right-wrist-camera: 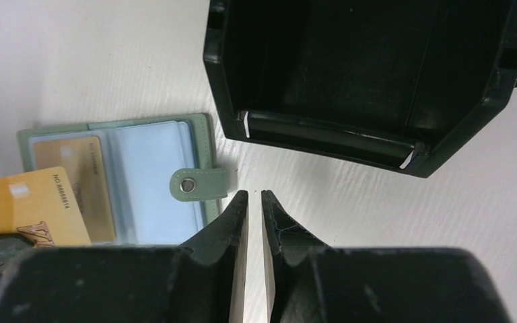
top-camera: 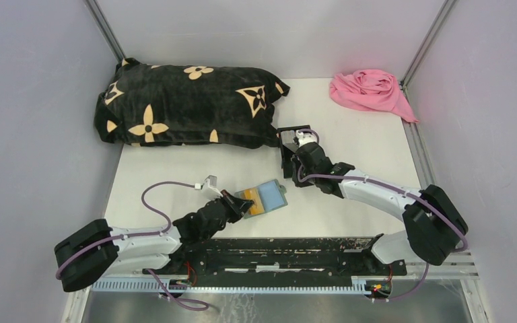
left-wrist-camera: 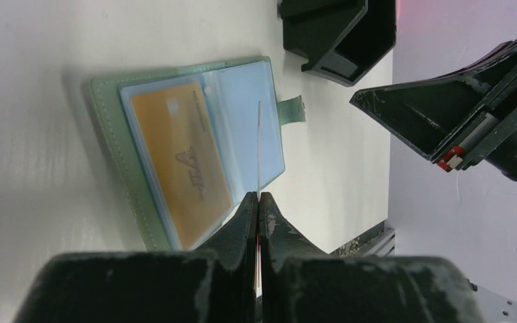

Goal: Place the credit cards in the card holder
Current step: Insert the credit card into the card holder.

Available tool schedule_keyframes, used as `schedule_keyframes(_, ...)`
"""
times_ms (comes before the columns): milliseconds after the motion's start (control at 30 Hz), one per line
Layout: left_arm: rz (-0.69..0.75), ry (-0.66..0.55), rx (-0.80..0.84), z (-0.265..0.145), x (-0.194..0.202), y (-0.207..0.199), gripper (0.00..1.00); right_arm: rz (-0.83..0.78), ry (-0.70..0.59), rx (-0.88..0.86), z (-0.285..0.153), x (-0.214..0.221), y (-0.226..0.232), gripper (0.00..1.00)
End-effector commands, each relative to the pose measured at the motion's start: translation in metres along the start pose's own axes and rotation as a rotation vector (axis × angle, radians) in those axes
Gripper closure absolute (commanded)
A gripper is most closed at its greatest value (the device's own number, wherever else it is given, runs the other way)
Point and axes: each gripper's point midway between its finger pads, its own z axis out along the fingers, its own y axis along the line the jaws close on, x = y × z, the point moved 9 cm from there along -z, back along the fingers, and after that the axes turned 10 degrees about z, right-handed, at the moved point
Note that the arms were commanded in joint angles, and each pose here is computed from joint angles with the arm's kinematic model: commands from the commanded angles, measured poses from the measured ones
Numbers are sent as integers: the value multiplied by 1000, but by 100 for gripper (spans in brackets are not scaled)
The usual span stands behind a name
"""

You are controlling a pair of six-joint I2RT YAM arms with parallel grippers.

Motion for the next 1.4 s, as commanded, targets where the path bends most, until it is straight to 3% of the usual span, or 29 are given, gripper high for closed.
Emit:
schedule_keyframes(0,-128,-110,-59,5,-5,-7,97,-3,-47,13,11,-2,2,83)
schedule_keyframes(300,-152,-161,-105,14,-4,-6,97,-5,-22,25,27,4,1,91)
schedule_keyframes(1367,-182,-140,-47,30,6,-13,97,-27,22,33,45,10,1,90)
